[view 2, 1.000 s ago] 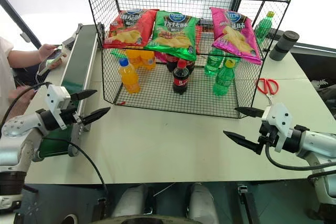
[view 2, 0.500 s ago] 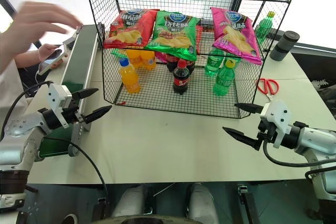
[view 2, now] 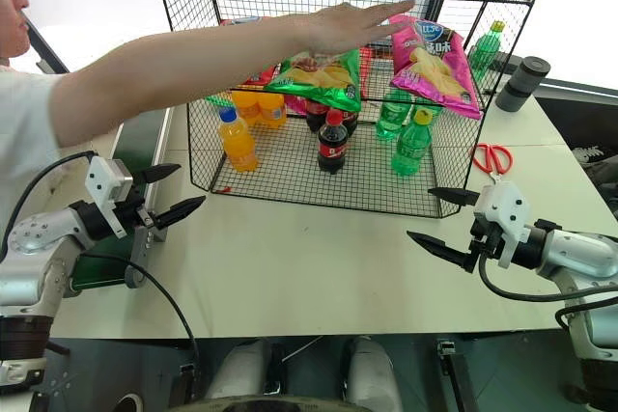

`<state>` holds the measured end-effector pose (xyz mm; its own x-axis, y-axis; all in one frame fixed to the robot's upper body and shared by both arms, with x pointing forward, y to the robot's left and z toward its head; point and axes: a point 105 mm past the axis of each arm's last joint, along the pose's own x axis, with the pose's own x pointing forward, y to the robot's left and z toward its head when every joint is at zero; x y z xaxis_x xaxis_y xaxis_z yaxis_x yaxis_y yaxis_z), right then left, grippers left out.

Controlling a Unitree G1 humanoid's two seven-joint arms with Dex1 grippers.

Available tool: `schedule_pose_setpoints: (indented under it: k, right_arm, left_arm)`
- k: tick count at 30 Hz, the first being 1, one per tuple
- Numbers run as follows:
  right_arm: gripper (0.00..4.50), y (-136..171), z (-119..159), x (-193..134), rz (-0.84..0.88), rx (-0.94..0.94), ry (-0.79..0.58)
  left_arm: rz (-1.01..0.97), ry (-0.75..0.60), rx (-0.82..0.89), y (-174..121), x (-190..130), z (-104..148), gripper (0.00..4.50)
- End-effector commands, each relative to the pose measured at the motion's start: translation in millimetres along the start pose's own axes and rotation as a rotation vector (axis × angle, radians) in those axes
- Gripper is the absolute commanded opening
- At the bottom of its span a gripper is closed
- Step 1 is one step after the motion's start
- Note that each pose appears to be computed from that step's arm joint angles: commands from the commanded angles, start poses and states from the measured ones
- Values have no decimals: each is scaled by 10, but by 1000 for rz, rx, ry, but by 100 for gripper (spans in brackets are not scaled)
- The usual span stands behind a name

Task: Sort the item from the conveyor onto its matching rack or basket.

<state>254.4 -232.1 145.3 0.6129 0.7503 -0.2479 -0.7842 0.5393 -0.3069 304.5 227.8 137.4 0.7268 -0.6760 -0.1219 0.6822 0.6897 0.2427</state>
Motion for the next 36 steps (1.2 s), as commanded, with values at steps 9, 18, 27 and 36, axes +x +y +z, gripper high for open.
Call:
schedule_pose_setpoints:
  k: [9, 18, 27, 36]
  right_arm:
    - [443, -86, 85, 32, -10, -48, -29]
    - [443, -27, 48, 60, 5, -39, -27]
    - [443, -28, 52, 24, 13, -52, -10]
    - [443, -2, 48, -5, 9, -55, 0]
  left_arm:
    - [-2, -48, 58, 41, 94, 163, 450]
    - [-9, -40, 53, 0, 77, 152, 450]
    - [-15, -53, 37, -48, 134, 141, 450]
    - [-37, -54, 31, -99, 187, 130, 450]
